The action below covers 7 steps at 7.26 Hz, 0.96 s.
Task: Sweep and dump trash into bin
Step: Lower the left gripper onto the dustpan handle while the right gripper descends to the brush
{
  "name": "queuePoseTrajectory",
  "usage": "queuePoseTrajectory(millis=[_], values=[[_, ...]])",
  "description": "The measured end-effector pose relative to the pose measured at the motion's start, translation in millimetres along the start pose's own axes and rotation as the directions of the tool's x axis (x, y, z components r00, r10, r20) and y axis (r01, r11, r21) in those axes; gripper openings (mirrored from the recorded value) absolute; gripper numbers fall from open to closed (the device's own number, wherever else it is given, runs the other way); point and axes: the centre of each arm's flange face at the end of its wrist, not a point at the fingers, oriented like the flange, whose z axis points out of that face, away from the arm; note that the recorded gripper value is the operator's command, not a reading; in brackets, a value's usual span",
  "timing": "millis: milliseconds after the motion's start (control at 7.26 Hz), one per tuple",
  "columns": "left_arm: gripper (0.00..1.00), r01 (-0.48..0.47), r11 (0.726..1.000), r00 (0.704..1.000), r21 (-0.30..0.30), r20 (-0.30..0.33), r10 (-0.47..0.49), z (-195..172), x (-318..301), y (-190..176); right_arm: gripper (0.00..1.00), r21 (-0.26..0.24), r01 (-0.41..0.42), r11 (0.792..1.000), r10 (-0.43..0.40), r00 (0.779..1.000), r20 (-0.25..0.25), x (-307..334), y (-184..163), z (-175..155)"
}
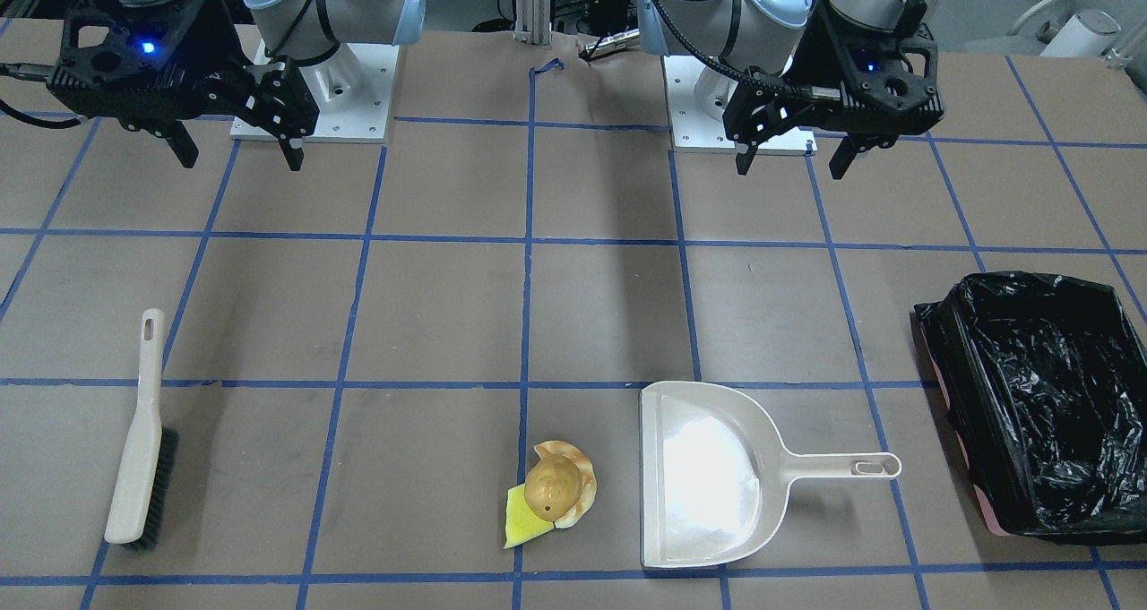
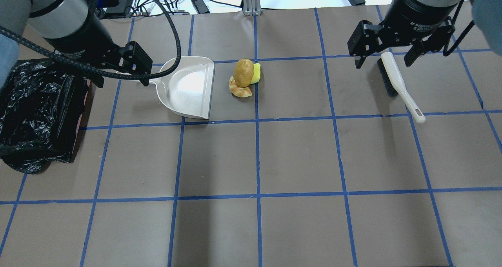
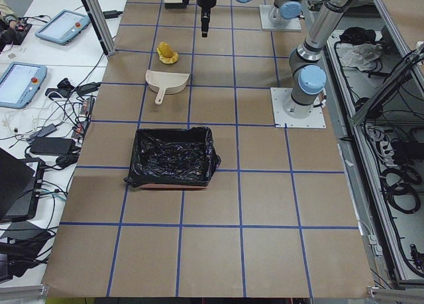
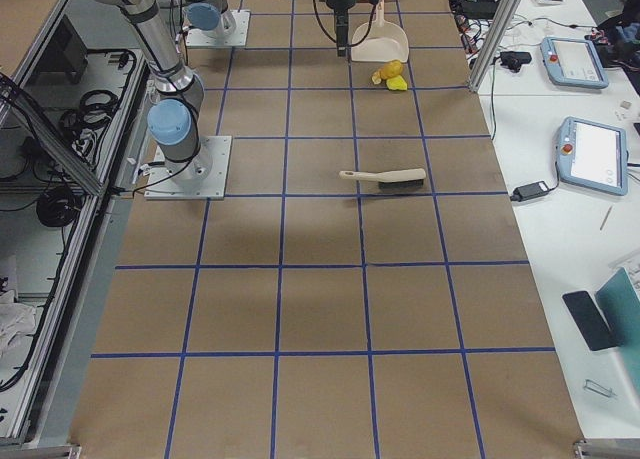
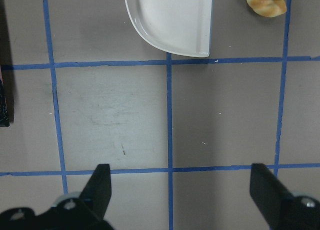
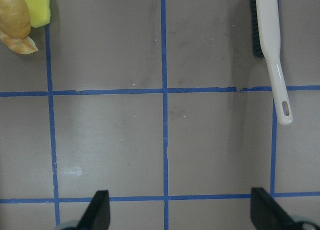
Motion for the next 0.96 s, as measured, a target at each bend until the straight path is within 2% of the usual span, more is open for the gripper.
queuePoseTrajectory(millis=[551, 827, 964], values=[[1.00, -0.015, 1.000, 1.000, 0.005, 0.001, 0.015, -2.0, -0.9, 0.3, 1.00, 0.000, -0.003, 1.000, 0.003, 1.000, -0.006, 4.6, -3.3, 2.0], [1.00, -0.136, 0.991, 0.991, 0.007, 0.004, 0.136, -2.5, -7.6, -5.7, 1.00, -0.010, -0.012, 1.000, 0.012, 1.000, -0.015, 15.6, -6.4, 5.6], [1.00, -0.241, 0.970, 0.970, 0.003, 0.005, 0.241, 2.9, -16.5, -11.9, 1.00, -0.014, -0.017, 1.000, 0.016, 1.000, -0.015, 25.5, -8.8, 7.2]])
